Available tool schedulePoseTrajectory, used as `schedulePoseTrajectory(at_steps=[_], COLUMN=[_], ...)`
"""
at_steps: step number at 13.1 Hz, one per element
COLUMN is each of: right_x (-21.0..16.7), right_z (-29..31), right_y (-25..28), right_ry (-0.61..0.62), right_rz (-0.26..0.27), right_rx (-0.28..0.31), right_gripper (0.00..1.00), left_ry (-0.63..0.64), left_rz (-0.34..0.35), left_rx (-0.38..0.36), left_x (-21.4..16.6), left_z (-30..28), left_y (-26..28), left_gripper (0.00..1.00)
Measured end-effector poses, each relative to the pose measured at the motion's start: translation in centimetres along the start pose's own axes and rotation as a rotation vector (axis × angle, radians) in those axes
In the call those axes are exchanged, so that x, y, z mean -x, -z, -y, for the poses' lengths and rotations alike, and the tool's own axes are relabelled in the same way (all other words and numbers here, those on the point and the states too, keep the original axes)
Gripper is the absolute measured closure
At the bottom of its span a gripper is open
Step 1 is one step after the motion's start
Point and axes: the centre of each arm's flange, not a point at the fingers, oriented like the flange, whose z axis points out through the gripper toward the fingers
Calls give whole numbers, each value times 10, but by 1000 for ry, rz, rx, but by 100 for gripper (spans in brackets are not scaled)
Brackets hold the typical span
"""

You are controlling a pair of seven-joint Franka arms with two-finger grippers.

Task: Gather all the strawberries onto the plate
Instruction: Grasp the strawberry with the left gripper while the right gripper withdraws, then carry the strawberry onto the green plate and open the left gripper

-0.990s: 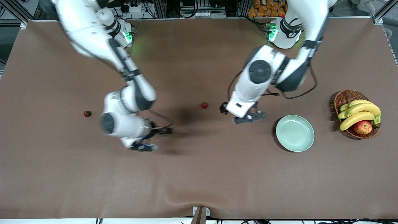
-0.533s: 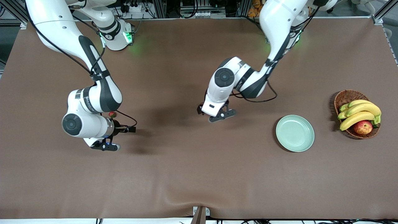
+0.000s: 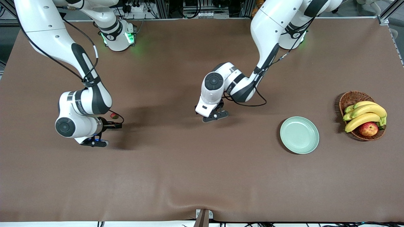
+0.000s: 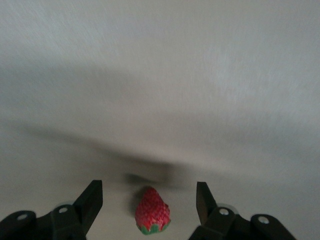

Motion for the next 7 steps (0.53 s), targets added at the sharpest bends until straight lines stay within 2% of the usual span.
schedulePoseTrajectory(at_steps=[1,2,3,4,7], right_x=[1,2,4,6,12], right_z=[-3,-3,-4,-6,-17], right_y=[-3,-7,-12,-18,-32], right_ry=[-3,-3,-3,-5,-7], right_rz=[7,15,26,38,74], right_rx=[1,2,4,5,5], right_gripper=[0,0,0,0,2], left_ry=[-11,-17,-20,-19,-15], left_rz=[7,10,12,11,3], left_rx=[-9,-15,-17,-16,-9], left_x=[8,14,15,15,10], left_z=[-3,-4,-5,-5,-6], left_y=[-8,-13,-16,-15,-11], left_gripper=[23,23,30,30,63])
